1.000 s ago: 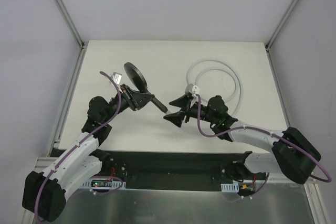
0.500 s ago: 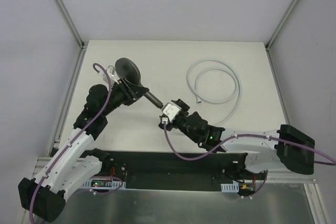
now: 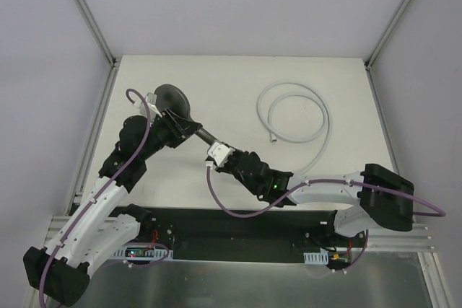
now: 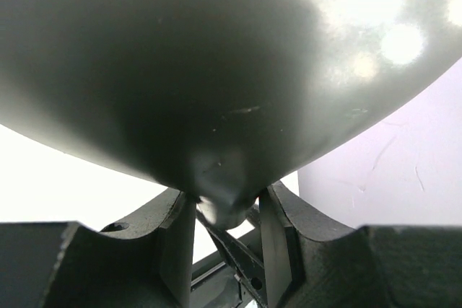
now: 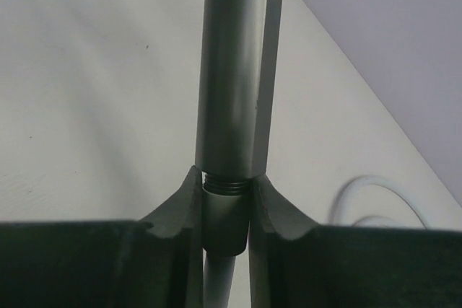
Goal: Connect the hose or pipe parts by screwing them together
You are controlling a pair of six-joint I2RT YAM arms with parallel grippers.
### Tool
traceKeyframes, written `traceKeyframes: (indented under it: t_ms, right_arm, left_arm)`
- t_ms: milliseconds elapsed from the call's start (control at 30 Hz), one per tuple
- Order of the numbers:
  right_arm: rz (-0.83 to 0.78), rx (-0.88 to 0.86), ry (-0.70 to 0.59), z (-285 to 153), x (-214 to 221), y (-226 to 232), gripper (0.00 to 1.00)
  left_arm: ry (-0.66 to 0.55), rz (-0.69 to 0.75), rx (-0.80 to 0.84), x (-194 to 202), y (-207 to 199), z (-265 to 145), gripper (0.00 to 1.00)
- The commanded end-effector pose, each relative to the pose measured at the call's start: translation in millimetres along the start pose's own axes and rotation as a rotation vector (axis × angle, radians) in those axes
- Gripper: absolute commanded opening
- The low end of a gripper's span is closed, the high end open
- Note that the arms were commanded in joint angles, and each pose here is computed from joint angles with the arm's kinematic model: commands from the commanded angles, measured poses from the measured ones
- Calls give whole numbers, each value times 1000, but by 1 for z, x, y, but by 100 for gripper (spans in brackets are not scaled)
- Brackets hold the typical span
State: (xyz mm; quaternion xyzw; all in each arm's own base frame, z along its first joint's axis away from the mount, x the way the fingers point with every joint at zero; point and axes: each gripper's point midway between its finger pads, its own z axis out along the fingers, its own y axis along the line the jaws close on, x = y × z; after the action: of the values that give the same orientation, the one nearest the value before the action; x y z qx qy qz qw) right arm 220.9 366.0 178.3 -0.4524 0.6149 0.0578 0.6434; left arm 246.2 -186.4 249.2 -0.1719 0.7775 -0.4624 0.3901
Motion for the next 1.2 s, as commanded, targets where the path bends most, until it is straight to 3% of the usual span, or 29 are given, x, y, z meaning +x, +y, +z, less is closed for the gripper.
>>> traceKeyframes:
  t_ms: [0, 67, 200, 467, 533, 567, 600, 633, 667, 800, 833, 900, 1067, 1167]
  right_arm:
    - [199, -132, -123, -4, -26, -5, 1]
    - [346, -285, -165, -8, -30, 0, 1]
    - [530, -495, -204, -15, -27, 2, 1]
    - [788, -721, -299, -28, -22, -12, 1]
    - [825, -750, -276, -29, -16, -9, 7]
    - [828, -758, -272, -29, -16, -8, 19]
    - [835, -742, -264, -28, -14, -8, 25]
    - [821, -719, -279, -30, -16, -11, 29]
    - [827, -642, -262, -27, -6, -15, 43]
    - [656, -351, -237, -23, 10, -35, 75]
    - [557, -275, -235, -26, 11, -39, 94]
    - [471, -206, -233, -28, 9, -43, 100]
    - [177, 6, -166, -33, -2, -52, 100]
    - [85, 65, -122, -30, -7, -48, 95]
  left_arm:
    - [-45, 162, 224, -13, -54, -11, 0]
    - [-16, 203, 268, -3, -49, -5, 0]
    - [64, 353, 534, 24, -67, -9, 0]
    - [-25, 508, 685, 31, -67, -13, 0]
    - [-50, 514, 667, 27, -63, -10, 0]
    - [-40, 491, 626, 27, -56, -5, 0]
    - [-50, 478, 601, 21, -58, -2, 0]
    - [-43, 459, 572, 20, -55, 1, 0]
    - [-59, 431, 537, 14, -53, 4, 0]
    - [-49, 314, 360, 2, -40, 14, 0]
    - [-58, 290, 324, -2, -36, 15, 0]
    - [-68, 221, 236, -8, -29, 17, 0]
    - [-83, 108, 148, -19, -32, 10, 0]
    - [-89, 38, 120, -21, -31, 6, 0]
